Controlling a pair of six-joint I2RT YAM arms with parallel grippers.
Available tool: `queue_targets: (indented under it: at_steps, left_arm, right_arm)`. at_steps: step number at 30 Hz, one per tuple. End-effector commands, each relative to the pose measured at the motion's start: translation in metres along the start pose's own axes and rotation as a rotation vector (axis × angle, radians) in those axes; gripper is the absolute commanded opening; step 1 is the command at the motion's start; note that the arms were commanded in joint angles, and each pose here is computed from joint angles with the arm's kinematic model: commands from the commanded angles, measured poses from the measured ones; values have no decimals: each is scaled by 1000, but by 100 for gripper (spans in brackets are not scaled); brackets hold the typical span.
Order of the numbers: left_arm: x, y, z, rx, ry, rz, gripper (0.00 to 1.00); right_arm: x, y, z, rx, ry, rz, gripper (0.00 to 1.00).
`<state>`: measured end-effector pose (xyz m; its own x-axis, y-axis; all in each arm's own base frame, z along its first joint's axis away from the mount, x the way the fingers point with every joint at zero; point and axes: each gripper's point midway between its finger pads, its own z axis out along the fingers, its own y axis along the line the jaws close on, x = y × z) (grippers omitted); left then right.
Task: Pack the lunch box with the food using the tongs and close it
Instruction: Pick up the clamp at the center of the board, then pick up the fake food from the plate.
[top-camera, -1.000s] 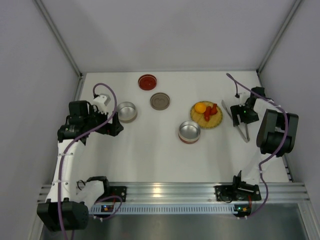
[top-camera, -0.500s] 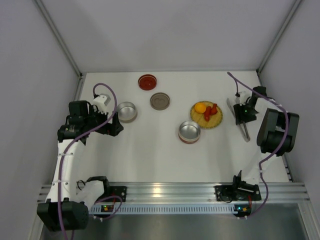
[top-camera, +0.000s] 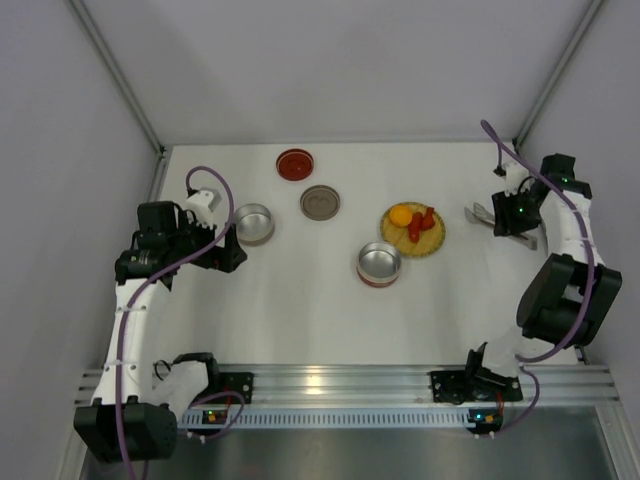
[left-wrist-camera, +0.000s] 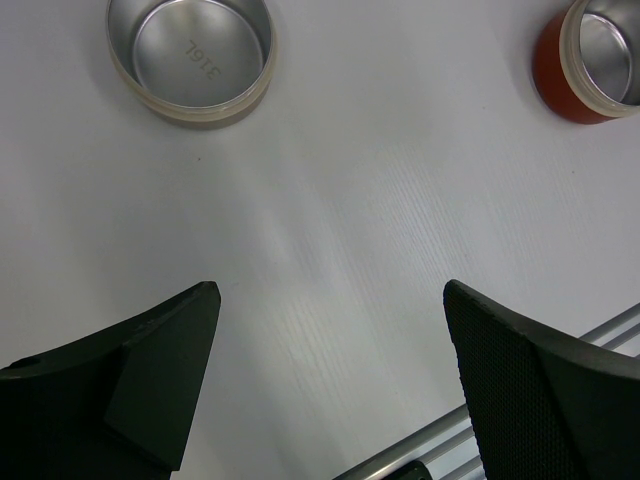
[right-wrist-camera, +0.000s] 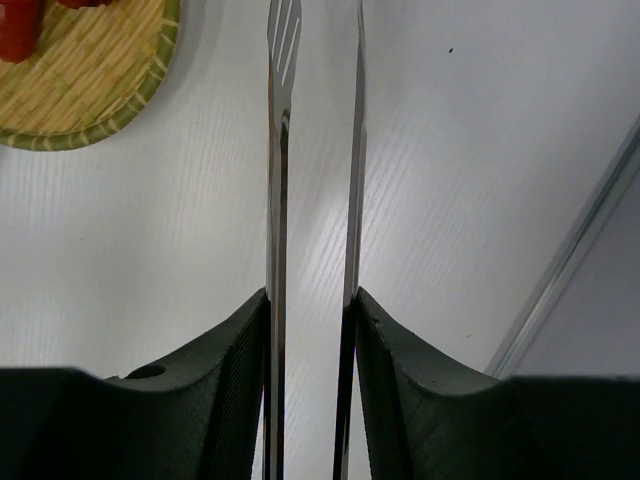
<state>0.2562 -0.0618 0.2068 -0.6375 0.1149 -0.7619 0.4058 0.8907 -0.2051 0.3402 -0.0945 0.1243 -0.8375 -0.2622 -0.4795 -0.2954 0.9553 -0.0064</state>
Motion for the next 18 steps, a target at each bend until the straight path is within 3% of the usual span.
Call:
queue_targets:
  at_steps: [1,10,18]
  left_arm:
    - [-11,-3,-6,6,-45,27,98]
    - [-12,-5,-8,9,-54,35,98]
    - [-11,-5,-7,14,-48,33,98]
  right_arm:
    - [-5,19,-39,-59,-30,-43,37]
    - [-33,62,-91,-181,-164,-99,36]
    - [-55,118,-92,-237,-209,-216,37]
